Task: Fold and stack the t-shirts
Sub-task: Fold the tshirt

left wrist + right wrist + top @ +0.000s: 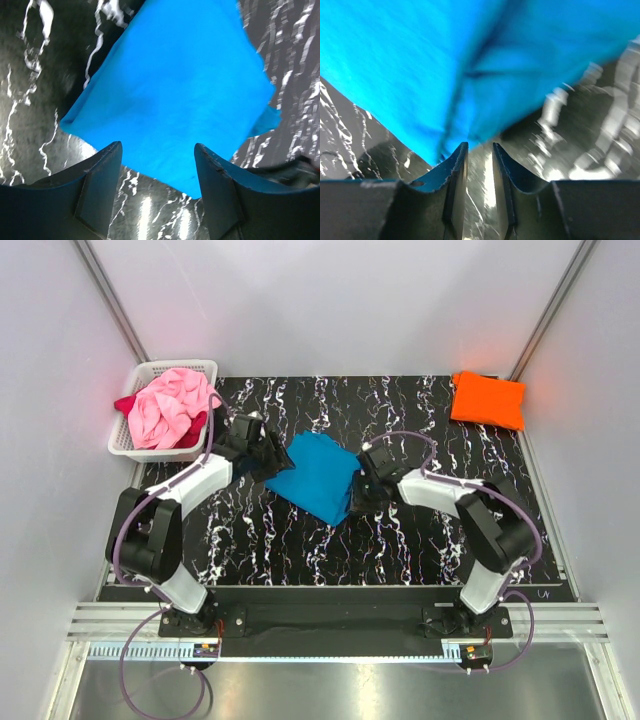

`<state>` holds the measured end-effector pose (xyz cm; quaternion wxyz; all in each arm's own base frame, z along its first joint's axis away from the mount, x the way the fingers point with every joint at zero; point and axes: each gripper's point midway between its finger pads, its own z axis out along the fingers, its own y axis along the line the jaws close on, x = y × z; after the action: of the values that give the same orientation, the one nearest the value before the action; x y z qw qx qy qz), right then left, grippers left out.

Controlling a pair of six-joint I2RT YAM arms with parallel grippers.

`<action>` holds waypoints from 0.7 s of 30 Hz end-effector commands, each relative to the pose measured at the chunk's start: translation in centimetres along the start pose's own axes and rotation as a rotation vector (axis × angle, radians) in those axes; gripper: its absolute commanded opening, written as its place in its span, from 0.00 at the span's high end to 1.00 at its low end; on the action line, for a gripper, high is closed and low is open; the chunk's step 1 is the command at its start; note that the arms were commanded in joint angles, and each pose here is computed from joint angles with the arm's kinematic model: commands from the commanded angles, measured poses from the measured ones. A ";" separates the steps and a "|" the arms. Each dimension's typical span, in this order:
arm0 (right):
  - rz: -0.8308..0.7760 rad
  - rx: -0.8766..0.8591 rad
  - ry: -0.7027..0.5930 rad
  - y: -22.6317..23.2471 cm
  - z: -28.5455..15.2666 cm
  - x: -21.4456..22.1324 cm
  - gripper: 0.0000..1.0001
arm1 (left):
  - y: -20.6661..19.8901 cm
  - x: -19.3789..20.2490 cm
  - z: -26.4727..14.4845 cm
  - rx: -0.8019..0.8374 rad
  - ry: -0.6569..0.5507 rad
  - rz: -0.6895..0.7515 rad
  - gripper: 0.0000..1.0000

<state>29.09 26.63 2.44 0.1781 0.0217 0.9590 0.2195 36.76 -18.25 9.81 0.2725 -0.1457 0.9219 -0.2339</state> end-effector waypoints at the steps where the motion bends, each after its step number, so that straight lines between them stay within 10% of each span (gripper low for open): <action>1: 0.016 0.025 -0.154 0.4 -3.7 -3.3 0.67 | 0.3 0.2 -0.3 -0.014 -0.013 0.010 0.36; 9: -0.109 -0.021 -0.338 4.1 -9.6 -9.0 0.62 | -1.2 -0.5 1.5 -0.007 -0.004 0.009 0.37; 21: -0.134 0.082 -0.277 0.3 -2.7 -13.1 0.54 | -1.3 -1.7 3.0 -0.041 -0.022 0.018 0.37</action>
<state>38.14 25.33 8.79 0.3046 -0.0108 0.9383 0.1632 38.41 -19.60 7.46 0.2529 -0.1436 0.9335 -0.2095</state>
